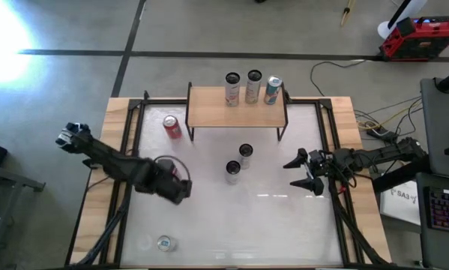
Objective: Place canned beverage on shelf
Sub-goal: Put the blue soda can on the shelf aligned with the other blue soda can
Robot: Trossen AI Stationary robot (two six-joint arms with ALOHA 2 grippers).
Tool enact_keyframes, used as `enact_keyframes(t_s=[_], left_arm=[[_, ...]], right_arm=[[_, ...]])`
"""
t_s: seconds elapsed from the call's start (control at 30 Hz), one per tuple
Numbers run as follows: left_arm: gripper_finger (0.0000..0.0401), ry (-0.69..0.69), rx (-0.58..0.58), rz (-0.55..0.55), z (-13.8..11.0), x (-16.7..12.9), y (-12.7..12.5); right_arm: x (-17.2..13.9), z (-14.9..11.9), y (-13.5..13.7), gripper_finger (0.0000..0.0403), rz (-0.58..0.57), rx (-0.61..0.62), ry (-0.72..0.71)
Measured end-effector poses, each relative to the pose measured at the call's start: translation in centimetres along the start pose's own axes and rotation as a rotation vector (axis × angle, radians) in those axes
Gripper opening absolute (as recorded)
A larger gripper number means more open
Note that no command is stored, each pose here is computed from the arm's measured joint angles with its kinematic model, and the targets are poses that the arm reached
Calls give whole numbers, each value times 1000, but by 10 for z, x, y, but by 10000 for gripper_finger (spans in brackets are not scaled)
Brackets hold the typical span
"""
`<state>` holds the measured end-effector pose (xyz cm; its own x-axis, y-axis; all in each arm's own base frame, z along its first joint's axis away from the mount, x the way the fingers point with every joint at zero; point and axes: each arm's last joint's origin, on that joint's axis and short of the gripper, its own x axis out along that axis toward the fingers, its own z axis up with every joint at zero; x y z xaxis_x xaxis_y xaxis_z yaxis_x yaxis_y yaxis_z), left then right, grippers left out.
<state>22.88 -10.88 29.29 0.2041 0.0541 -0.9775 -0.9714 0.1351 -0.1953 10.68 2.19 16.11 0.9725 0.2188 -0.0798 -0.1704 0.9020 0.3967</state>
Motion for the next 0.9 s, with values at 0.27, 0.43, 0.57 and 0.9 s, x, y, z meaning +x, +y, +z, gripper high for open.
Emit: enact_keyframes(t_s=[0.27,0.43,0.57,0.9], left_arm=[[400,55,-15,-6,-41,-7,16],[400,152,-16,-43,-69,-13,25],[400,199,-21,-74,-88,-14,30],[400,247,-5,-14,-128,-9,8]], right_arm=[[0,0,0,370,0,0,0],[0,0,0,370,0,0,0],[0,0,0,370,0,0,0],[0,0,0,370,-1,0,0]])
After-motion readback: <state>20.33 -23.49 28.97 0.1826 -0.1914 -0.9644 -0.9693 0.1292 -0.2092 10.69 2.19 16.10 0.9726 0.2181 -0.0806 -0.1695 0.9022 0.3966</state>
